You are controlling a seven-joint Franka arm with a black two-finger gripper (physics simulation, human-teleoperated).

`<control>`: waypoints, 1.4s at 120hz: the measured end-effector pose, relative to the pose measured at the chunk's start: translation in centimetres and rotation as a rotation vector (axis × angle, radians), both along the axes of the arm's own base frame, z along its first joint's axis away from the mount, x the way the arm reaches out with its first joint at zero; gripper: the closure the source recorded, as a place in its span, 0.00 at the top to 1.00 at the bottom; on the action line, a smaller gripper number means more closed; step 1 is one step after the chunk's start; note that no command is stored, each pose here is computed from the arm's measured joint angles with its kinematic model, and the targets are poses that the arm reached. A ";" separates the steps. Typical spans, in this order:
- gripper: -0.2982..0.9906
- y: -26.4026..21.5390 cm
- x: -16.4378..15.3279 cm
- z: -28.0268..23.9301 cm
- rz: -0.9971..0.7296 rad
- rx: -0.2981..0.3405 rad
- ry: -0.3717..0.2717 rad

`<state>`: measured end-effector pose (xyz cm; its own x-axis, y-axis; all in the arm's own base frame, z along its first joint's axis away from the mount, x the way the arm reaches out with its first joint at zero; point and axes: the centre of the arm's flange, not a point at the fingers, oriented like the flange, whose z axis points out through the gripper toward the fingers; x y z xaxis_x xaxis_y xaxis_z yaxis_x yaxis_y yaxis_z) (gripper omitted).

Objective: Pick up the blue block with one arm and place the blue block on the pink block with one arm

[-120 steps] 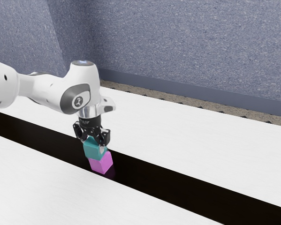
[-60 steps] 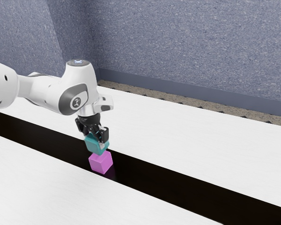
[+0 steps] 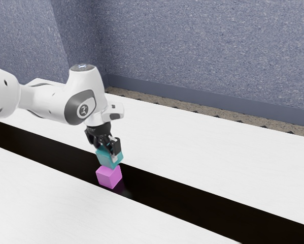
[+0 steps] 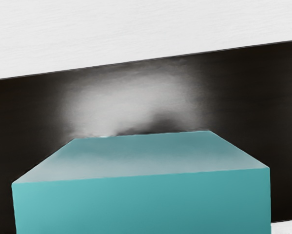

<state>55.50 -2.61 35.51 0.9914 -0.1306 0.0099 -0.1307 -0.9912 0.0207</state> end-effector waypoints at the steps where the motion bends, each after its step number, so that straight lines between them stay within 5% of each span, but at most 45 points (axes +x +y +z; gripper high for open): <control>1: 0.53 0.0 0.0 0.0 0.002 -0.001 0.002; 57: 0.54 0.5 -1.1 -1.1 0.088 -0.026 0.075; 168: 0.59 1.9 -0.7 -1.1 -0.009 -0.005 0.061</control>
